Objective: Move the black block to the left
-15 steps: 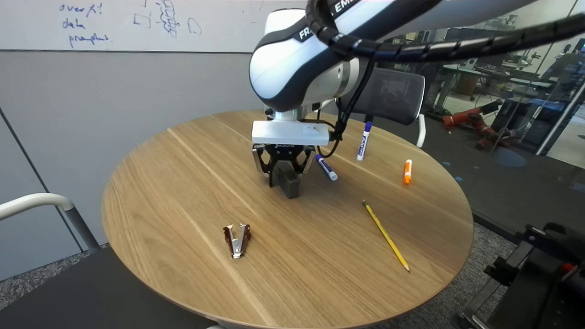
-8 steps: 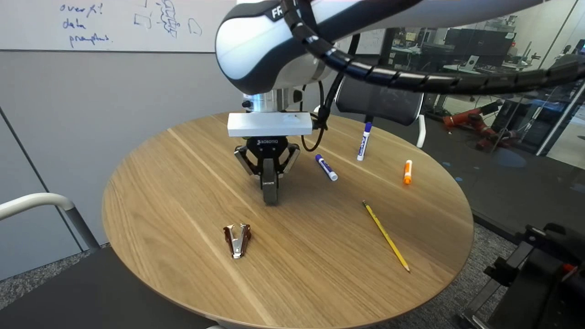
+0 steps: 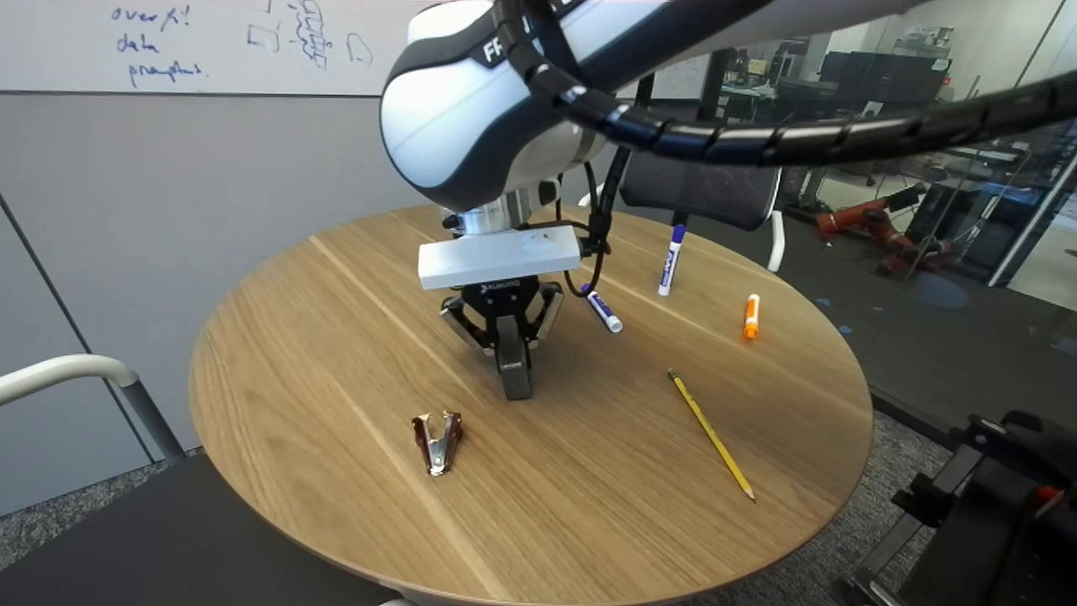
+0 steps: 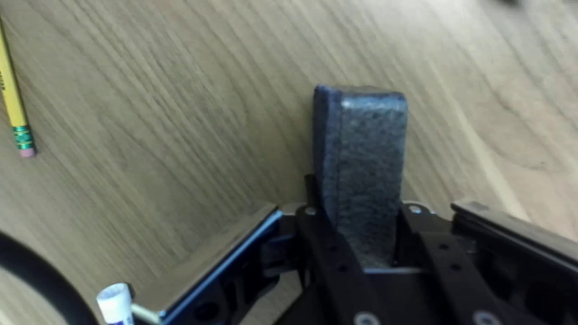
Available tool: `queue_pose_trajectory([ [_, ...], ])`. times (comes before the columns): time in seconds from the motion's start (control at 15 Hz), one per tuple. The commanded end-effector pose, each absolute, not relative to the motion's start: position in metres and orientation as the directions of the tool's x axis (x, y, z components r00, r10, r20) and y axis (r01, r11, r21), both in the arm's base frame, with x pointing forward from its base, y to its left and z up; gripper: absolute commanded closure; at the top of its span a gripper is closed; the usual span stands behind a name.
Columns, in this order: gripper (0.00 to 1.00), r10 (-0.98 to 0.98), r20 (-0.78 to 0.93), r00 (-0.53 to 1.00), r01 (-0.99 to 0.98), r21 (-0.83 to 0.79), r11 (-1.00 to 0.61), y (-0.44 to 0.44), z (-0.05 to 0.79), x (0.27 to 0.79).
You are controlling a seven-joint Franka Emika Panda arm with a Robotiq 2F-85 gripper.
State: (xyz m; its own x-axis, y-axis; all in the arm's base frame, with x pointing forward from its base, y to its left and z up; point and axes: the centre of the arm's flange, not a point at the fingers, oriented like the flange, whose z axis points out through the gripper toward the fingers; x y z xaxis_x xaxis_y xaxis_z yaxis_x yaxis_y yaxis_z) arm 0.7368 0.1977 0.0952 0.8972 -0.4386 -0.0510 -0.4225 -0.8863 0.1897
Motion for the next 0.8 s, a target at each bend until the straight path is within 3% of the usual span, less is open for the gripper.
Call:
queue_pose_trajectory([
  [0.0, 0.46, -0.456, -0.073, 0.887, -0.426, 0.251, -0.869, 0.165, 0.091, 0.677],
  [0.13, 0.40, -0.454, -0.088, 0.887, -0.421, 0.255, -0.871, 0.161, 0.091, 0.669],
  [0.47, 0.02, -0.447, -0.106, 0.888, -0.412, 0.248, -0.877, 0.151, 0.095, 0.643],
  [0.73, 0.00, -0.425, -0.122, 0.897, -0.390, 0.237, -0.890, 0.147, 0.138, 0.613],
])
